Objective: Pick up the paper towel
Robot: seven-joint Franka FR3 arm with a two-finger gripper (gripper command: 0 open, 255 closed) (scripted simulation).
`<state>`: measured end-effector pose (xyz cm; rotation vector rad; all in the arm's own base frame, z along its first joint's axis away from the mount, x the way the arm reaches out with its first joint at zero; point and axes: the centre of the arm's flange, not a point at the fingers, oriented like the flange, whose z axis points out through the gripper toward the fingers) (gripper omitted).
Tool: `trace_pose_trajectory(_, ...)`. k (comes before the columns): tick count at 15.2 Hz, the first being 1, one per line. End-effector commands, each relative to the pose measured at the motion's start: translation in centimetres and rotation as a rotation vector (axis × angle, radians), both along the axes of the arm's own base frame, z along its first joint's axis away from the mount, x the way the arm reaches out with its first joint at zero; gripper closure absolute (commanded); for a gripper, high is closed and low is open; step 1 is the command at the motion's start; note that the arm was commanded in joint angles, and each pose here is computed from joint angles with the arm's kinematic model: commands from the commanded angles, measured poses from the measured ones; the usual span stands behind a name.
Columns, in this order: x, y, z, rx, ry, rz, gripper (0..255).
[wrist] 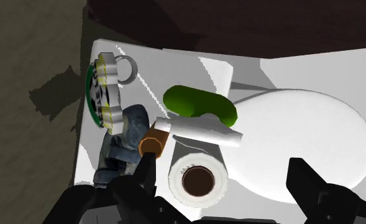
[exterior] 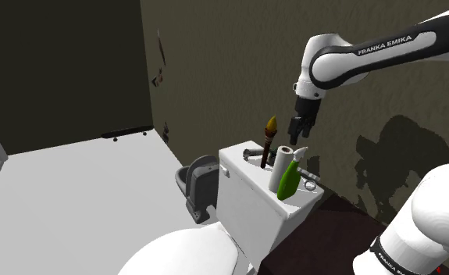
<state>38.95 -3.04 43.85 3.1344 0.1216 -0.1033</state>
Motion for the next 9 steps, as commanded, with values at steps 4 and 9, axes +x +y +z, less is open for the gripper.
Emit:
trace_pose_trajectory(4,4.4,-0.4,-4.4,-0.011,-0.039,-0.02,0)
trace_pose_trajectory(9,5.6,-0.6,-7.1,-0.014,-0.05,-0.026,0)
